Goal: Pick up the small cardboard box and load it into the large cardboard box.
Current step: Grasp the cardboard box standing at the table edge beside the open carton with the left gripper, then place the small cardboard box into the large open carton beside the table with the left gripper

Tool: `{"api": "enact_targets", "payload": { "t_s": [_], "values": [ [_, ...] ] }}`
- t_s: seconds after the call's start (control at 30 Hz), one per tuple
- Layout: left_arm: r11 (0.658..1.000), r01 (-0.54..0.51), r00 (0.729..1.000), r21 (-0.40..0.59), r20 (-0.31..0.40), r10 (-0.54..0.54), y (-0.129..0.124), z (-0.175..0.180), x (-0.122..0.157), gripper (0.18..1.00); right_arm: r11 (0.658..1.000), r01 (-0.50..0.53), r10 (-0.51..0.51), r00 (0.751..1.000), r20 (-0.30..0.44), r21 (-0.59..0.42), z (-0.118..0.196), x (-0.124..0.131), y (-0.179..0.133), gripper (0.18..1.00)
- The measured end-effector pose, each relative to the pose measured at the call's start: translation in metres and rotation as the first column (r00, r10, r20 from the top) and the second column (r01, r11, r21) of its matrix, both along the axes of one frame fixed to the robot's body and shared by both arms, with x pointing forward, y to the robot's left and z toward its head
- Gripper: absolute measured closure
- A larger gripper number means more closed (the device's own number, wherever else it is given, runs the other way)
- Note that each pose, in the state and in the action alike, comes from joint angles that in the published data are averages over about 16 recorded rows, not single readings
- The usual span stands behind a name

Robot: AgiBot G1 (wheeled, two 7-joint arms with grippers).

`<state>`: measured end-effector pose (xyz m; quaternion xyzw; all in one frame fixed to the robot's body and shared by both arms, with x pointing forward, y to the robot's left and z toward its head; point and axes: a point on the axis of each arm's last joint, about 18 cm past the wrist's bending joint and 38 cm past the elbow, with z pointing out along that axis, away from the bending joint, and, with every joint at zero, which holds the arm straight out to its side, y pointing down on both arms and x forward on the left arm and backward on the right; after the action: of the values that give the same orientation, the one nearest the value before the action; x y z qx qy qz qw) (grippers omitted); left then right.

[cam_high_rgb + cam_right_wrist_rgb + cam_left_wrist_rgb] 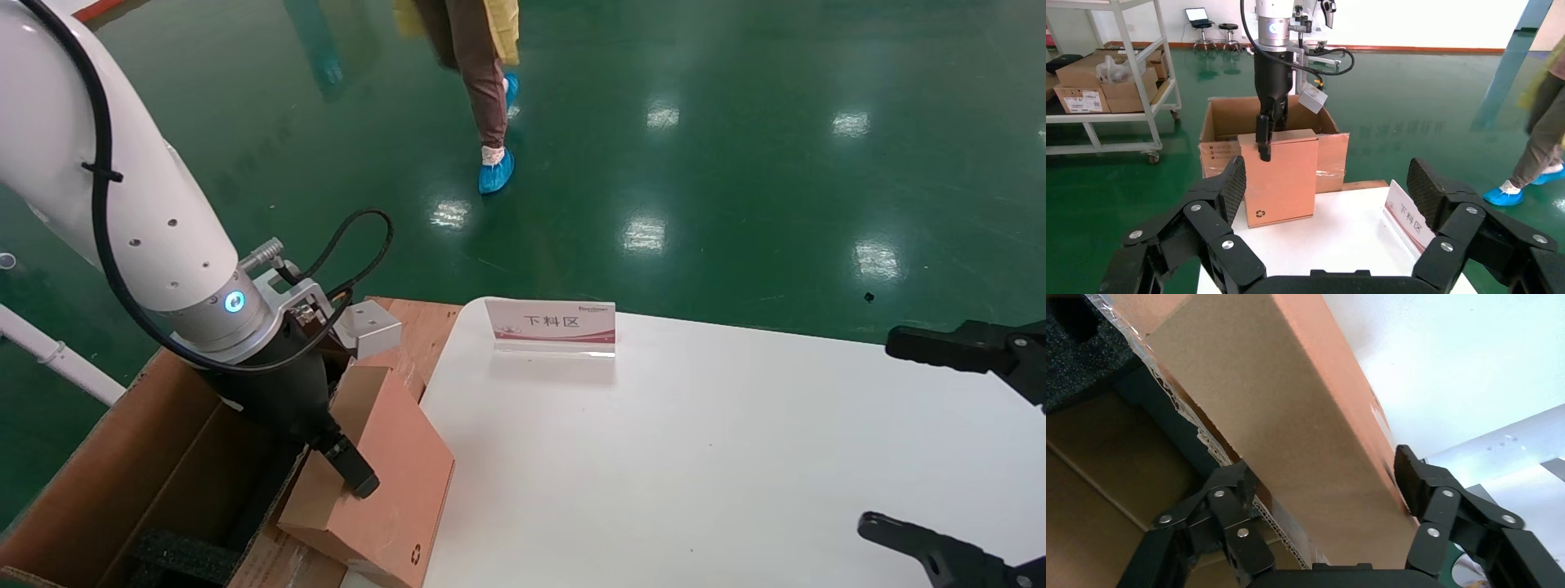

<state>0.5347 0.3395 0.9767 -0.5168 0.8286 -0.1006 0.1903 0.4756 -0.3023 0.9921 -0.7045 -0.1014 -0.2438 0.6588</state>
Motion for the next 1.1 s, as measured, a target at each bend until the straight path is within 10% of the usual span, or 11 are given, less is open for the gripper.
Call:
{"api": "enact_targets", "payload": {
  "t_s": [0.63,1.1],
  "values": [
    [1.0,0.002,0.999,-0.013,0.037,-0.001,0.002,0.015,0.001,0.703,1.0,0.0,0.0,1.0,0.0,0.0,0.0,0.0,0.0,0.398],
    [0.998,0.027,0.939,-0.064,0.344,-0.004,0.02,0.134,-0.024,0.758,1.0,0.0,0.0,1.0,0.0,0.0,0.0,0.0,0.0,0.411]
  ]
}}
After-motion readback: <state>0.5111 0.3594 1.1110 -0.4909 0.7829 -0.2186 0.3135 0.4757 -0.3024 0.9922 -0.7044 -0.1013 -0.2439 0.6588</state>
